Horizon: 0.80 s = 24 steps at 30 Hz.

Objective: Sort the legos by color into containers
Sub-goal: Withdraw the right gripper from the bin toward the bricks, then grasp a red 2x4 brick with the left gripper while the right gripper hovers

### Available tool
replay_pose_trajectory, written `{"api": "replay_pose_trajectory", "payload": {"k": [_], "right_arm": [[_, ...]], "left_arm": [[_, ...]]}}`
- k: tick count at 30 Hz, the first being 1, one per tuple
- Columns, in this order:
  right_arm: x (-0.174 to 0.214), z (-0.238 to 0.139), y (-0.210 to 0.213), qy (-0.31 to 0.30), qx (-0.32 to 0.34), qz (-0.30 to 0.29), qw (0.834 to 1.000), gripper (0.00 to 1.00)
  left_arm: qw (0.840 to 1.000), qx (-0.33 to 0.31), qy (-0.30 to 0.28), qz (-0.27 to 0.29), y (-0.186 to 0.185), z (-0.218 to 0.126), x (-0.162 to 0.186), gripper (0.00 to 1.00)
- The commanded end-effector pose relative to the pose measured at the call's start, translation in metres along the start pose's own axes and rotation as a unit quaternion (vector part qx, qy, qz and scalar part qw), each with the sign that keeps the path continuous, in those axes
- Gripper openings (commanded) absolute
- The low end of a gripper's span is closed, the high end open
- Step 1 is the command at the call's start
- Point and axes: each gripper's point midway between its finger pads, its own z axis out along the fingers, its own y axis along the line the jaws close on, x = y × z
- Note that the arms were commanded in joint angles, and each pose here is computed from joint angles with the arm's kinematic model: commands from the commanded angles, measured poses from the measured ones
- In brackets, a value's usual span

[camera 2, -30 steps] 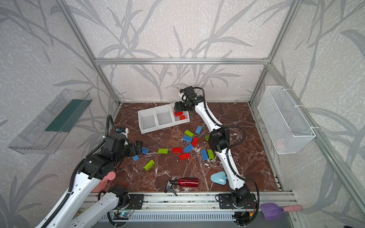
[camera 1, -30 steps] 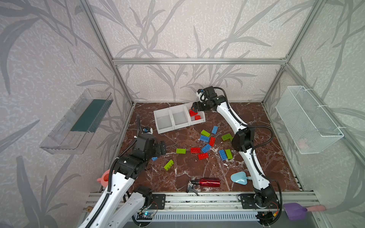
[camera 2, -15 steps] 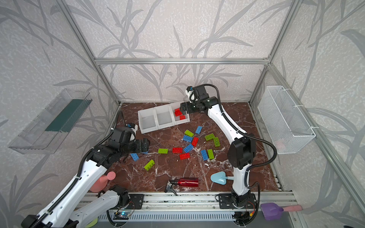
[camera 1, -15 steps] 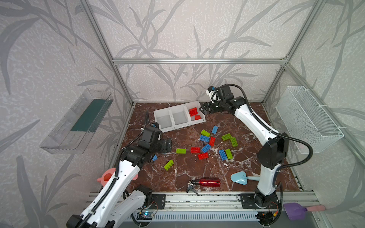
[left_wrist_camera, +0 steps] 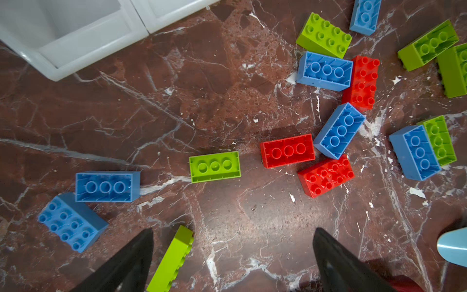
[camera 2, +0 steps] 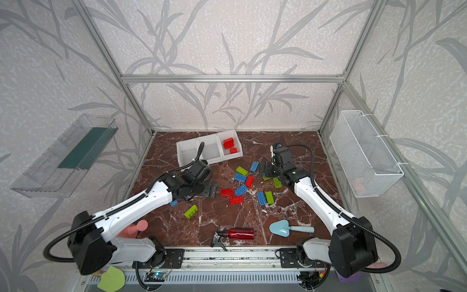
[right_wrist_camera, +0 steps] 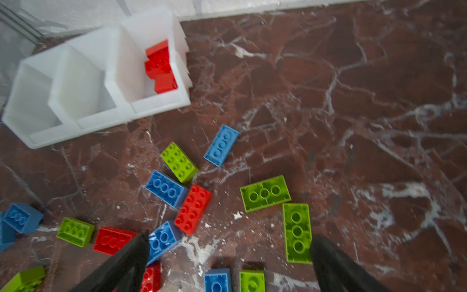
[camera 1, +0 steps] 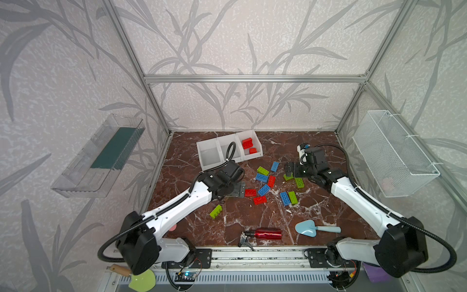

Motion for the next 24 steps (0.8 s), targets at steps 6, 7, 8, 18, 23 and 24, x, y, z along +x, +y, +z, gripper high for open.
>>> {"api": "replay_pose_trajectory", "payload": {"k": [6,7,8,18,23,24], "right_arm": [[0.018,-0.017,-0.027,-0.053,0.032,0.058,0.996,0.99],[0.020,-0.019,-0.028,-0.056,0.032,0.058,0.996,0.99],[0.022,-0.020,-0.029,-0.058,0.032,0.058,0.996,1.00],[0.026,-0.019,-0.027,-0.062,0.020,0.050,0.997,1.00],[0.030,-0.017,-0.028,-0.056,0.021,0.049,0.997,1.00],[0.031,-0.017,-0.028,-0.055,0.022,0.049,0.997,1.00]], "left_arm": [[0.999,-0.001,0.018,-0.049,-0.034,0.032,-0.008,0.97],[0.999,0.002,0.024,-0.049,-0.040,0.037,-0.007,0.97],[0.998,0.005,0.029,-0.048,-0.045,0.041,-0.007,0.97],[0.996,0.001,0.071,-0.049,-0.067,0.086,0.000,0.93],[0.996,-0.003,0.083,-0.044,-0.070,0.100,0.004,0.92],[0.995,-0.003,0.085,-0.043,-0.071,0.103,0.005,0.91]]}}
